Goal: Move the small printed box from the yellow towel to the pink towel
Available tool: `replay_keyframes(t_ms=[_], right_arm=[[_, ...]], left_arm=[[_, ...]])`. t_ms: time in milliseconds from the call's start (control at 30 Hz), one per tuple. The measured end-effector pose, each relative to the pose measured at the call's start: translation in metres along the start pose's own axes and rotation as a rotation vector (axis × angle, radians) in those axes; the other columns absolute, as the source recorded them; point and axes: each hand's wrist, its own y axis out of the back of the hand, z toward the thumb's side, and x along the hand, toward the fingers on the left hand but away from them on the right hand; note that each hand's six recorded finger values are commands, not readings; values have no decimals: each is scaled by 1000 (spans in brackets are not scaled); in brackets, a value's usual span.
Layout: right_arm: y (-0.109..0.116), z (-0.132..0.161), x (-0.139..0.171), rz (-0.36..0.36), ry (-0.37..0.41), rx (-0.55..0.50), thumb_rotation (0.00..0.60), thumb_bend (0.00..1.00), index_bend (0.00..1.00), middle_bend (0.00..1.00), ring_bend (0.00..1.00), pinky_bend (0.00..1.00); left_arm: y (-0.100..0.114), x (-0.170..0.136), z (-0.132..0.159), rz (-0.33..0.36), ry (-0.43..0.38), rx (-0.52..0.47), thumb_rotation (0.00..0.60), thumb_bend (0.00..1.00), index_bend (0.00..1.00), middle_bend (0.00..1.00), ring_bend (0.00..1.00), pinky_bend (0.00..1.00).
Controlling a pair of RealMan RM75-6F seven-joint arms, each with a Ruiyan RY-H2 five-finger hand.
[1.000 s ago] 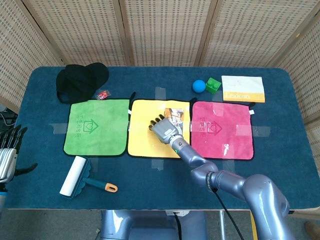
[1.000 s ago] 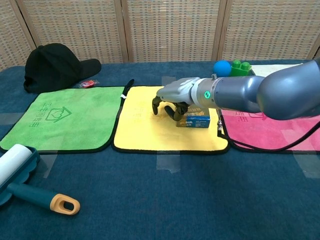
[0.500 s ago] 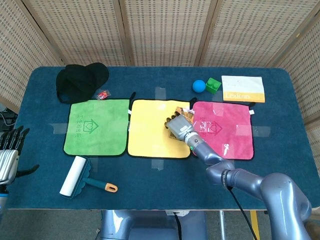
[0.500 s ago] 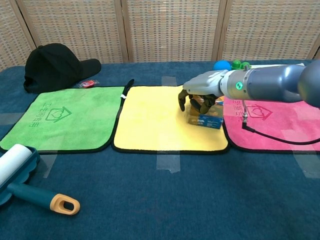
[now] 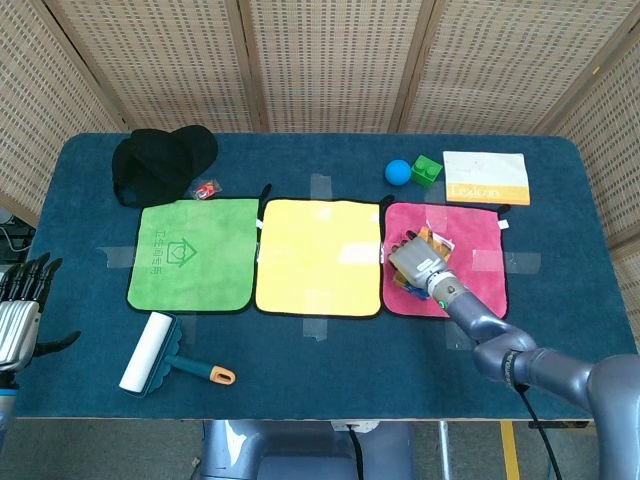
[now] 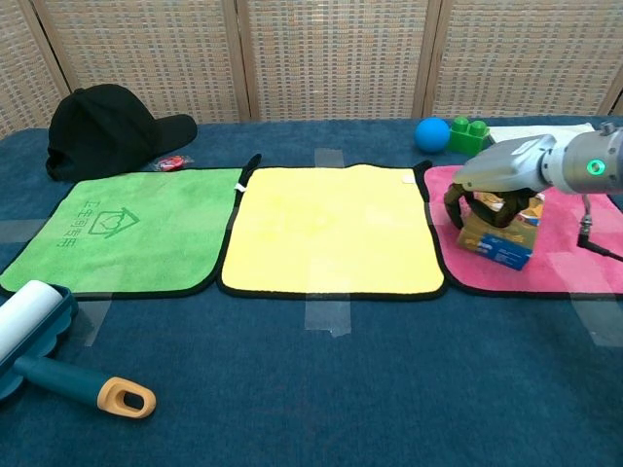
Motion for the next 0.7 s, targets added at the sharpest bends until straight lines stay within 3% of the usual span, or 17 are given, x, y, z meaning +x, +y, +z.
replay_keyframes(t_ms=[100, 167, 233, 300, 367, 433, 567, 700], right_arm=[[-6, -14, 12, 2, -13, 23, 600, 1000, 405, 351, 296, 181], [-8, -21, 20, -8, -22, 22, 600, 945, 314, 287, 258, 173], [-7, -25, 27, -29, -26, 1, 600, 673, 132, 149, 158, 139], [-2, -28, 37, -74, -28, -32, 600, 240, 3, 16, 36, 70], [4, -32, 50, -142, -40, -93, 600, 61, 0, 0, 1, 17], [10, -38, 65, -217, -56, -147, 600, 4, 0, 0, 0, 0], [13, -57, 114, -404, -129, -250, 600, 0, 0, 0, 0, 0], [-8, -72, 172, -508, -239, -310, 600, 0, 0, 0, 0, 0]], left_arm=[[-1, -1, 3, -1, -8, 2, 600, 0, 0, 0, 0, 0], [-2, -1, 5, -1, -16, 0, 600, 0, 0, 0, 0, 0], [-2, -2, 8, -2, -26, 1, 600, 0, 0, 0, 0, 0], [-2, -3, 9, -3, -31, 4, 600, 0, 0, 0, 0, 0], [-1, -5, 9, 0, -35, 13, 600, 0, 0, 0, 0, 0], [2, -6, 10, 8, -39, 20, 600, 0, 0, 0, 0, 0], [9, -11, 11, 30, -52, 21, 600, 0, 0, 0, 0, 0], [14, -14, 12, 42, -63, 8, 600, 0, 0, 0, 0, 0]])
